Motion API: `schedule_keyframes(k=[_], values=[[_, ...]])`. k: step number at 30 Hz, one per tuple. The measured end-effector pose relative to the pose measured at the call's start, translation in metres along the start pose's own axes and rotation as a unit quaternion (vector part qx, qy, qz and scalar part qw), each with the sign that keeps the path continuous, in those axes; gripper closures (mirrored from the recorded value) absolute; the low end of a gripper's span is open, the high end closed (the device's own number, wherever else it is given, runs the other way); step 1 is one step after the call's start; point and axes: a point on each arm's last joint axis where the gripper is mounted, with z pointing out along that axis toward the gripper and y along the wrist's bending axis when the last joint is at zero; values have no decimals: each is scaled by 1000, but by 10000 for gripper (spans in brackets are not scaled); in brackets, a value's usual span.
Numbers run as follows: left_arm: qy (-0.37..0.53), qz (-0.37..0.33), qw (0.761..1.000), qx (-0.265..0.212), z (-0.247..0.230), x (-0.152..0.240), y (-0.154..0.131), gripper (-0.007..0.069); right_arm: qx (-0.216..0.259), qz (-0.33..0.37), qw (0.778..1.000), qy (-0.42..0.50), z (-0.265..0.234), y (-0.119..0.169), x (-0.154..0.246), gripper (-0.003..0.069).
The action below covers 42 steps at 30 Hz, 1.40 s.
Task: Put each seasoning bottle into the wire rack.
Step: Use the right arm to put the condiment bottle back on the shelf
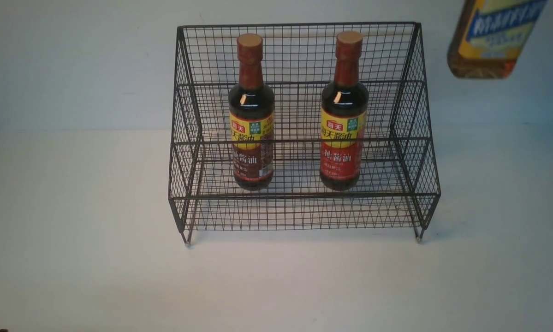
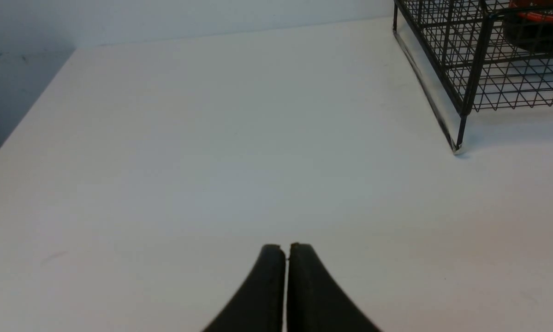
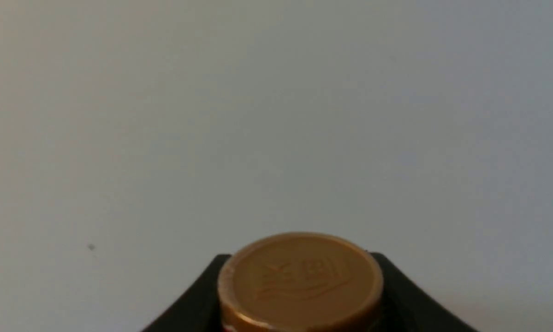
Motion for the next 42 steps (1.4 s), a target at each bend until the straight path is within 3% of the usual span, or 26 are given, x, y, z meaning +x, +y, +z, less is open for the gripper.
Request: schedule_keyframes(k=[6,13,30,42], values=[[0,0,1000,0,0,0,0,630,-29,20,999,-11,26,27,-9,342],[0,0,1000,0,0,0,0,630,-44,33,998,23,61,48,13,342],[0,0,1000,0,0,0,0,630,-23,61,988,143,95,52,75,342],[0,0,1000,0,0,0,0,630,-6,73,956,285,95,53,117,342]])
